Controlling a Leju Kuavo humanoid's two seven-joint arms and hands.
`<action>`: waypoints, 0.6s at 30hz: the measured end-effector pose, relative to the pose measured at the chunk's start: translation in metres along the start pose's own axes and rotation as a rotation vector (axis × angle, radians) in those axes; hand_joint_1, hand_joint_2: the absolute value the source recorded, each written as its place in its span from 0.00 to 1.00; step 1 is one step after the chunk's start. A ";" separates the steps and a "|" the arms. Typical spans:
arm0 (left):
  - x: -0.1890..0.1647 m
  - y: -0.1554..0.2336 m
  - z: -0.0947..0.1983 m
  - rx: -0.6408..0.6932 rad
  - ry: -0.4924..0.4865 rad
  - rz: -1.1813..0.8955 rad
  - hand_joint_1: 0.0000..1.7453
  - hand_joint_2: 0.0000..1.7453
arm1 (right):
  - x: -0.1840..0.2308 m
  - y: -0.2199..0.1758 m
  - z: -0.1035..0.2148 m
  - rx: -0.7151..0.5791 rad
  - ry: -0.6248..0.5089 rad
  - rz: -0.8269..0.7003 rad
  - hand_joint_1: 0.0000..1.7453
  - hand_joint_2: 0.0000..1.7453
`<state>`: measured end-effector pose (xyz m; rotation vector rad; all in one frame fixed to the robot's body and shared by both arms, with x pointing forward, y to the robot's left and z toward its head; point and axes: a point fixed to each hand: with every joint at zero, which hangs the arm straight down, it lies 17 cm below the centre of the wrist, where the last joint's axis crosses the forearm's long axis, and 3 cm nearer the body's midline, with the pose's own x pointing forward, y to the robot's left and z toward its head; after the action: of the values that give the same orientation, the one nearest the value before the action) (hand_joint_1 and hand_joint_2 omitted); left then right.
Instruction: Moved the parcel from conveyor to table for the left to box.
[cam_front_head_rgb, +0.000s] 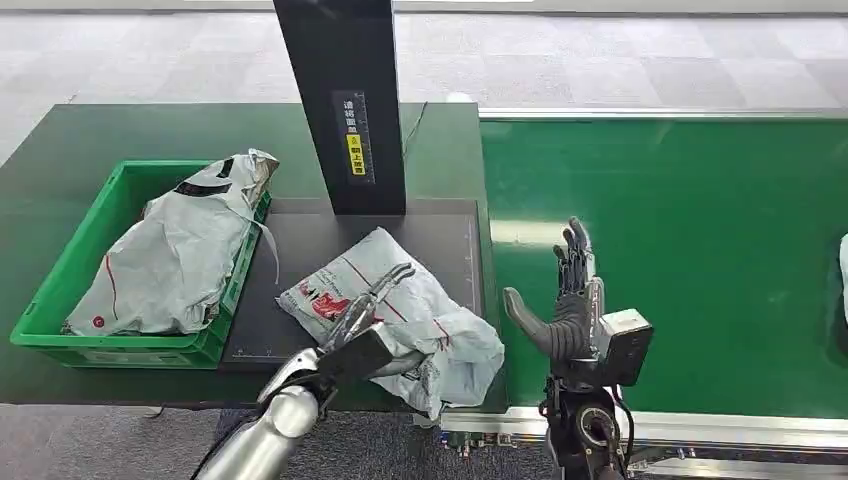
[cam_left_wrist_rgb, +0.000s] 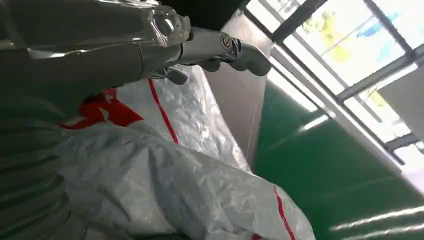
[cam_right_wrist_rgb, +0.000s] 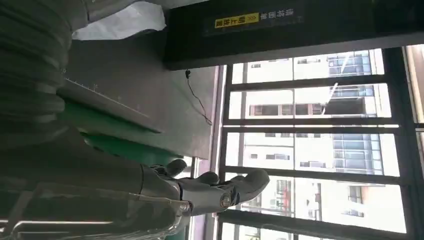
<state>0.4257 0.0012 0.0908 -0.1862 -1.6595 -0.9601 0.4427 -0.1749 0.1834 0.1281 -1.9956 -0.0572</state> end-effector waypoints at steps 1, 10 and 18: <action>-0.004 -0.010 -0.003 -0.030 0.010 -0.002 0.00 1.00 | 0.000 0.000 -0.001 -0.001 0.000 -0.001 0.00 1.00; -0.029 -0.071 -0.001 -0.211 0.063 -0.049 1.00 1.00 | -0.002 -0.007 0.000 -0.014 0.008 0.003 0.00 1.00; -0.032 -0.071 -0.003 -0.221 0.063 -0.068 1.00 1.00 | -0.005 -0.012 0.004 -0.018 0.017 0.010 0.00 1.00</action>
<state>0.3971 -0.0359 0.0283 -0.2465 -1.5084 -1.1897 0.4420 -0.1864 0.1757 0.1068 -1.9777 -0.0680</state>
